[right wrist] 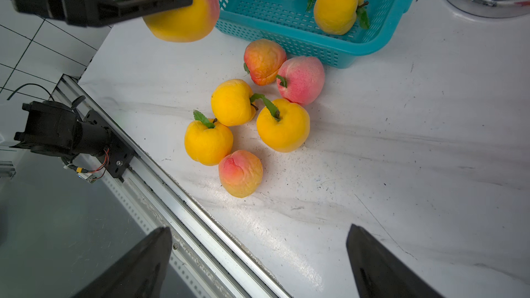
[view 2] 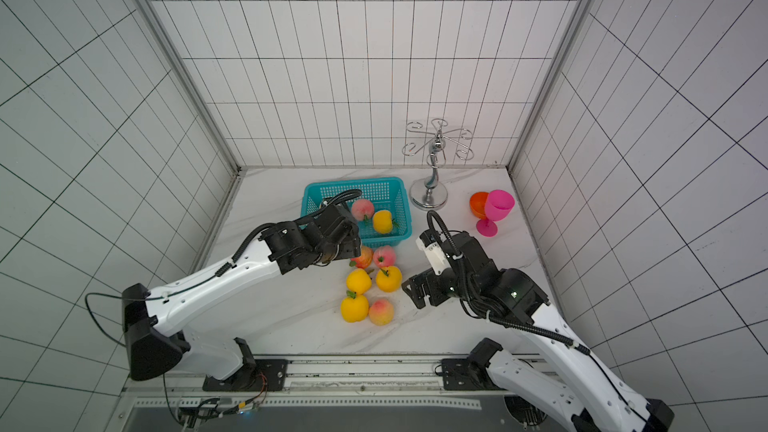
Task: Put the peaches into the basket
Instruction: Place the peach in the basket, then pick up the peach from the center of the board.
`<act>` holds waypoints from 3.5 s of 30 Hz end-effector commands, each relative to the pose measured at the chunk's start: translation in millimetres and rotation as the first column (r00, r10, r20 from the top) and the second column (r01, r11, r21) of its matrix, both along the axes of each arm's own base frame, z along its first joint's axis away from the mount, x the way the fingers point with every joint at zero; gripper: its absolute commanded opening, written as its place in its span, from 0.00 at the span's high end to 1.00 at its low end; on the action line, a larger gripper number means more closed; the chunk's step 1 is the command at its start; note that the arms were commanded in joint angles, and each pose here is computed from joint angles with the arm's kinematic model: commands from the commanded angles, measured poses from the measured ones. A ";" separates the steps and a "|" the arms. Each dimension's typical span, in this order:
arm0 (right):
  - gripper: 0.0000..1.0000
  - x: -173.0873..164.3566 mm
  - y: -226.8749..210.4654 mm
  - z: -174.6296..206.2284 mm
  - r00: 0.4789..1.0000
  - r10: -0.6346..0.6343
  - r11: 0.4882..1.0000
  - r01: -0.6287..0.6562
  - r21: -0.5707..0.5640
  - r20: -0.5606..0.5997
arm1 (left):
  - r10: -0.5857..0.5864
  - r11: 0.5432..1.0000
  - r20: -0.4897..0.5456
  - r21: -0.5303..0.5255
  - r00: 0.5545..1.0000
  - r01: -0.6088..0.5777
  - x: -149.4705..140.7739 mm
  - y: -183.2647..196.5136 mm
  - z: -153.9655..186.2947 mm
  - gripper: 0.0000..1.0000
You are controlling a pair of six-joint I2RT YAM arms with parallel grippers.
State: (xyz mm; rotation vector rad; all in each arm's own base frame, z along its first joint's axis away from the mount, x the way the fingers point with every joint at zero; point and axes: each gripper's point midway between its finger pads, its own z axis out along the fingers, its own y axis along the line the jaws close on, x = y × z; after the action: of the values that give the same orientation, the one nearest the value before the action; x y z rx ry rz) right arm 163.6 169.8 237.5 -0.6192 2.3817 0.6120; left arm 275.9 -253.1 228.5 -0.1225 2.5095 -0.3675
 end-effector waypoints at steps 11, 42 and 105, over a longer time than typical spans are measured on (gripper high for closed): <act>0.01 29.6 4.0 23.9 0.998 -0.044 0.998 0.045 -0.041 0.043 | 0.004 0.999 0.086 0.045 0.996 -0.008 102.6 30.9 22.0 0.24; 0.02 36.5 -16.8 0.3 0.987 -0.153 0.983 0.146 -0.112 -0.055 | -0.022 1.000 -0.085 0.000 0.996 0.022 74.2 26.8 -13.4 0.16; 0.01 -20.5 80.3 -168.0 0.855 -0.434 0.896 0.378 -0.232 -0.284 | -0.351 0.925 -0.167 -0.215 0.921 0.313 -153.0 70.2 -49.4 0.07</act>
State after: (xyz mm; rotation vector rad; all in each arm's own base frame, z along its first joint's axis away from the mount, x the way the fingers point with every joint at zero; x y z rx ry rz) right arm 142.3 258.5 79.2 -0.1104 2.7956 0.3933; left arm 126.5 -185.1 171.1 0.1864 2.7082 -0.7436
